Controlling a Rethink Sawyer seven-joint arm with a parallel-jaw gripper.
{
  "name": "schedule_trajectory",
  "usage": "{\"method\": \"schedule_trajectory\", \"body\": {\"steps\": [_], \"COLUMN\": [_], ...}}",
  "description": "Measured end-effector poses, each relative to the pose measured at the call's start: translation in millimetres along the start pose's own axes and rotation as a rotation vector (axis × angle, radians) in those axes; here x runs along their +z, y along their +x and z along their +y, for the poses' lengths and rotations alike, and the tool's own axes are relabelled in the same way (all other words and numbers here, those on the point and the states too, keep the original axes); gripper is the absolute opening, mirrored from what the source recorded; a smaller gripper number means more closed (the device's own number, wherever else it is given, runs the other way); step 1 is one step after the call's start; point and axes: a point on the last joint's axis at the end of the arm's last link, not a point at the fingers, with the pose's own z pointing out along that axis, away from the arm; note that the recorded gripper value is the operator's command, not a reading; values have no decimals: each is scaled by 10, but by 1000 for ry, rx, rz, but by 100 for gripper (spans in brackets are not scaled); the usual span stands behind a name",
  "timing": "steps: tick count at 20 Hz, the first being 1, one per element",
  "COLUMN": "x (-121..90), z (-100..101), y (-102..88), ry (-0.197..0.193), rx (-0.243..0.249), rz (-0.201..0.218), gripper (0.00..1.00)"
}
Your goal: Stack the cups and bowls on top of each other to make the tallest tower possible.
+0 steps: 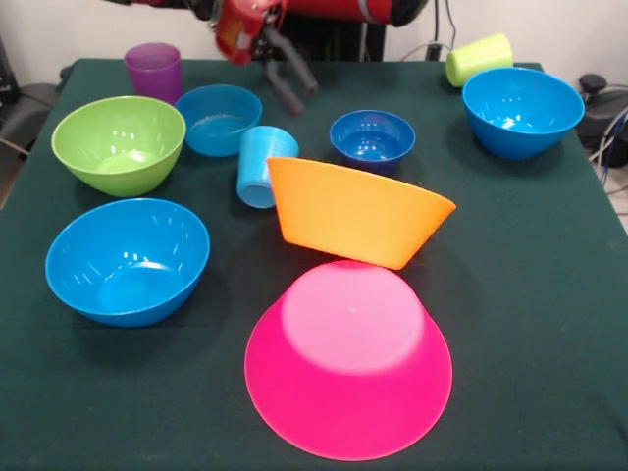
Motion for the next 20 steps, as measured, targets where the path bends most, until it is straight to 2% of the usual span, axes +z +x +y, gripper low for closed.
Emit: {"method": "schedule_trajectory", "body": {"steps": [2, 4, 6, 7, 8, 9, 10, 14, 20], "x": [17, 48, 60, 75, 87, 92, 108, 128, 130], "z": [-32, -88, -108, -120, -120, -119, -116, -116, -90], "y": [-46, -136, -163, -180, -181, -180, -174, -152, -115], "ry": [60, 193, 248, 303, 335, 347, 384, 431, 459], "rx": [-26, -99, -137, -184, -218, -231, -278, -346, -366], "rz": [-50, -157, -197, -235, -254, -260, -278, -295, -324], "gripper": [100, 100, 100, 100, 100, 100, 100, 100, 100]}}
